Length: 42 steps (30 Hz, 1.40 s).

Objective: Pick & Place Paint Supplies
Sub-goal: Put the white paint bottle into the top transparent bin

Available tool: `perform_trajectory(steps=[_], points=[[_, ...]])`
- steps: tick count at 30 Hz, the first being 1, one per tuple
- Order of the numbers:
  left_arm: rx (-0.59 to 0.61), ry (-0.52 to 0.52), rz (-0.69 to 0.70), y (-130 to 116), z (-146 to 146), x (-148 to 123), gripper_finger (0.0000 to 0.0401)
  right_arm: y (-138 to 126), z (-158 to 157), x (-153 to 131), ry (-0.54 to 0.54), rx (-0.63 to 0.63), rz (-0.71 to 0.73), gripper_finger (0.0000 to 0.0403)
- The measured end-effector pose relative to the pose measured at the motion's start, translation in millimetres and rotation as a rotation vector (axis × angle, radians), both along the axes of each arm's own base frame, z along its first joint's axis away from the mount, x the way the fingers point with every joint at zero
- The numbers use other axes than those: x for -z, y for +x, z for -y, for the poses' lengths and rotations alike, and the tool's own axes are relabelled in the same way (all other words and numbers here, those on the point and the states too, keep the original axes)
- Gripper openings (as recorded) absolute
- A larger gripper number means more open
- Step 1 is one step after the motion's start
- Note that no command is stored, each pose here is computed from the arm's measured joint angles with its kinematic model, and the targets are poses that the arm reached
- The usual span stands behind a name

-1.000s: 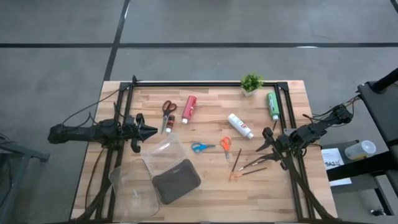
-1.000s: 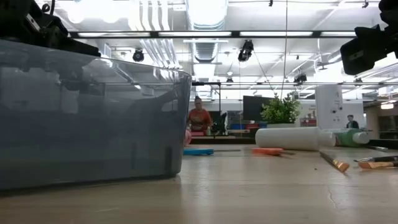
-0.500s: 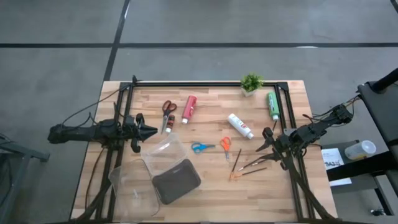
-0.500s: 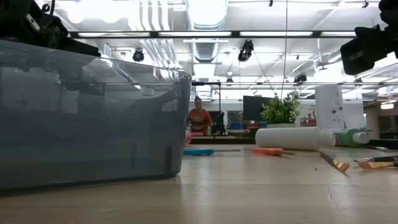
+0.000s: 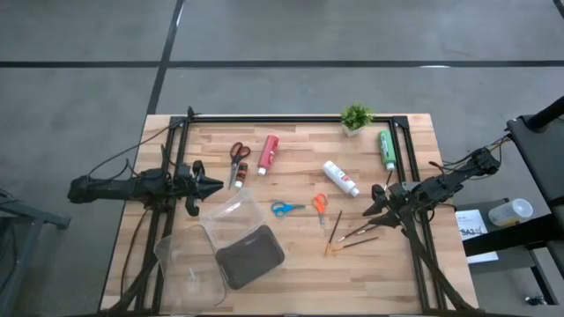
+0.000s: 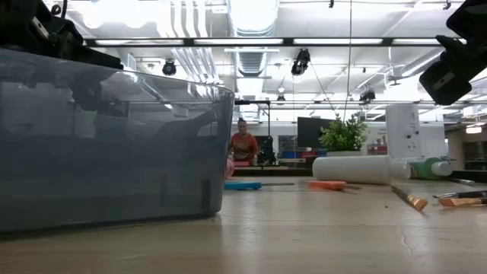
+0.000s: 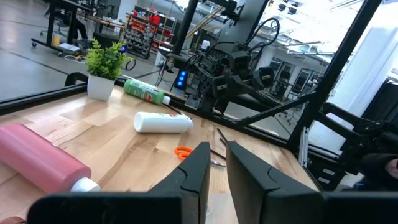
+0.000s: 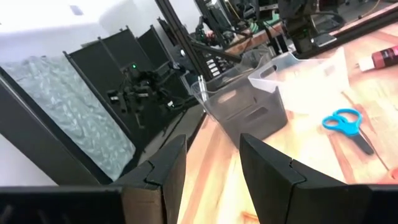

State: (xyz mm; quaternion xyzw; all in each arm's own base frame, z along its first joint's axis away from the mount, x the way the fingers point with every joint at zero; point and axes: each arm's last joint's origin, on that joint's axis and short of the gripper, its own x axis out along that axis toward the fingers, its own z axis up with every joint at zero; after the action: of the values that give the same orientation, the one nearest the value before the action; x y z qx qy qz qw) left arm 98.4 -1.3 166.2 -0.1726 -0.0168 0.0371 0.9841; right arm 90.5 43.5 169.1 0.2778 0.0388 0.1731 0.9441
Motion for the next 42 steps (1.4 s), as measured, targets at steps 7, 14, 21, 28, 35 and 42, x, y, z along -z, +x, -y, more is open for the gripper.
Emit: perform_trajectory(steps=[7, 14, 21, 28, 35, 42], points=[[0.000, 0.000, 0.000, 0.0, 0.0, -0.1, 0.0062, -0.3, 0.1, -5.3, 0.019, 0.000, 0.051, 0.0148], [0.000, 0.000, 0.000, 0.0, 0.0, 0.0, 0.0062, 0.0, 0.9, -6.4, 0.011, 0.029, 0.066, 0.0148], [0.000, 0.000, 0.000, 0.0, 0.0, -0.1, 0.0062, 3.2, 3.3, -5.1, -0.049, 0.158, 0.062, 0.0148], [0.000, 0.000, 0.000, 0.0, 0.0, 0.0, 0.0062, 6.6, 4.1, -16.3, -0.103, 0.256, 0.172, 0.0148], [0.000, 0.000, 0.000, 0.0, 0.0, 0.0, 0.0062, 13.4, 0.6, -45.9, -0.175, 0.262, 0.175, 0.0148], [0.000, 0.000, 0.000, 0.0, 0.0, 0.0, 0.0062, 28.0, -5.4, -78.0, -0.281, 0.297, -0.017, 0.0148]])
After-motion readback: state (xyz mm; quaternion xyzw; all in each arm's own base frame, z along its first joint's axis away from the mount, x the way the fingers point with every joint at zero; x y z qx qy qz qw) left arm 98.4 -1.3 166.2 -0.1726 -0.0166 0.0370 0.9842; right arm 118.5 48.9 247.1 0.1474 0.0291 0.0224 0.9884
